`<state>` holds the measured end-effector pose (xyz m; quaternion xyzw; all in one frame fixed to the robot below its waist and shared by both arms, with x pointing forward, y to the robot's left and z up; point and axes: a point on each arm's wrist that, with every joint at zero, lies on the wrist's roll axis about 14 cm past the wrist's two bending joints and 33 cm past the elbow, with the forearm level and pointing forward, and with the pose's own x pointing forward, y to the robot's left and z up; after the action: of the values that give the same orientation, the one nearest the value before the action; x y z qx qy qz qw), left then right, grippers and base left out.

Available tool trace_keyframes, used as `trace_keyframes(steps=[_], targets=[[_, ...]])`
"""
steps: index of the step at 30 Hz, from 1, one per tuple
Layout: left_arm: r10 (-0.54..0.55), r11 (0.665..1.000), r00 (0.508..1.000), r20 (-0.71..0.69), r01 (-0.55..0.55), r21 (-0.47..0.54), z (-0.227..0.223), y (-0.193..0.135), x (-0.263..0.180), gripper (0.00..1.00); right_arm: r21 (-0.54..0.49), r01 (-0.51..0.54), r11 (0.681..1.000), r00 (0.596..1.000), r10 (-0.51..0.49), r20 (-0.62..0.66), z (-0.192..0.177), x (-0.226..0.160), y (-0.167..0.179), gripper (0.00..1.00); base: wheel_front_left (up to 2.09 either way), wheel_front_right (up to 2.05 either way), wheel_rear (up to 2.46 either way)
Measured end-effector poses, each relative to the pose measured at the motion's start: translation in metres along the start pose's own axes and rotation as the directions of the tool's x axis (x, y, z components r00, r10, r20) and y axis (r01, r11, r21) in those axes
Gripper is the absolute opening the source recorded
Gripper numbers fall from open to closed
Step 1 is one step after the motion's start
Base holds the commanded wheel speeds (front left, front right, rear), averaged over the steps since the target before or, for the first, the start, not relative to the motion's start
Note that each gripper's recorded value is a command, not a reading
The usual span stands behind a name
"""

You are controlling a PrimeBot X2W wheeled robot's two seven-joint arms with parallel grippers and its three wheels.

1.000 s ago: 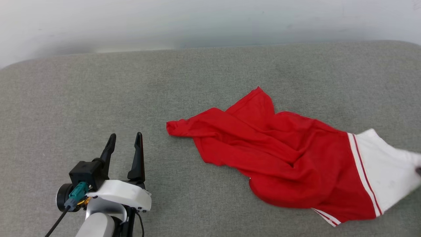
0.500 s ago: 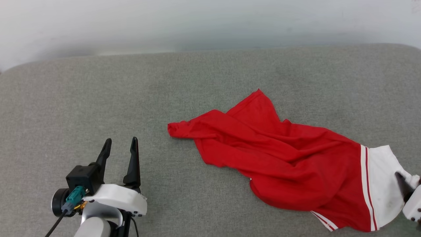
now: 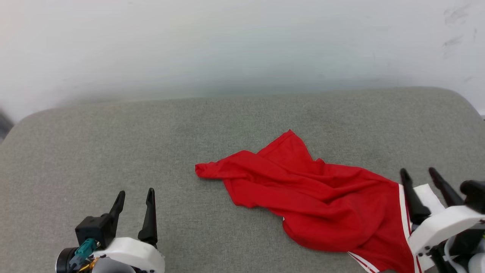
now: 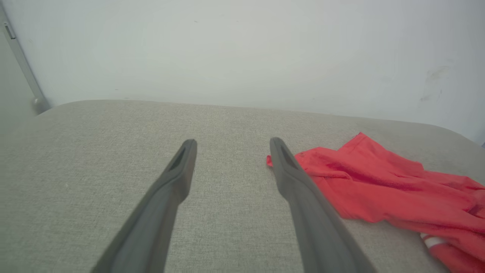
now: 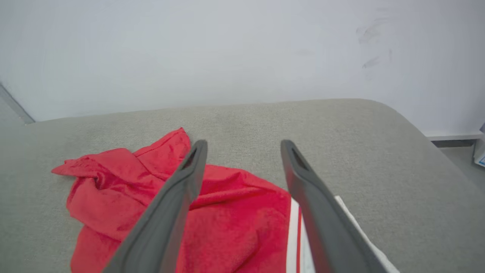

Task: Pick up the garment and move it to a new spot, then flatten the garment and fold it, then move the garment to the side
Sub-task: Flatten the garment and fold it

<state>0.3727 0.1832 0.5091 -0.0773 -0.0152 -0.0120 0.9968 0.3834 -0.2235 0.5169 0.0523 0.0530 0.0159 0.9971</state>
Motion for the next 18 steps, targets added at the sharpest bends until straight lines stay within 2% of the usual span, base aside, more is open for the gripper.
trace_keyframes(steps=[5, 9, 14, 18], targets=[[-0.008, 1.000, 1.000, -0.002, 0.008, 0.014, 0.003, -0.001, -0.007, 1.00, 0.008, -0.080, 0.997, 0.997, 0.080, 0.020, 0.006, -0.015, 0.034, 1.00, 0.00, 0.00, 0.00], [-0.054, 0.998, 0.998, -0.016, 0.054, 0.023, 0.004, -0.012, -0.002, 1.00, 0.021, -0.092, 0.996, 0.996, 0.092, -0.013, -0.001, -0.022, 0.041, 1.00, 0.00, 0.00, 0.00], [-0.197, 0.978, 0.979, -0.057, 0.200, 0.054, 0.010, -0.050, 0.025, 1.00, 0.033, -0.087, 0.996, 0.996, 0.088, -0.029, -0.003, -0.023, 0.042, 1.00, 0.00, 0.00, 0.00], [-0.311, 0.944, 0.935, -0.167, 0.325, 0.061, -0.004, -0.086, 0.045, 1.00, 0.034, -0.068, 0.997, 0.997, 0.069, -0.030, -0.003, -0.020, 0.037, 1.00, 0.00, 0.00, 0.00]])
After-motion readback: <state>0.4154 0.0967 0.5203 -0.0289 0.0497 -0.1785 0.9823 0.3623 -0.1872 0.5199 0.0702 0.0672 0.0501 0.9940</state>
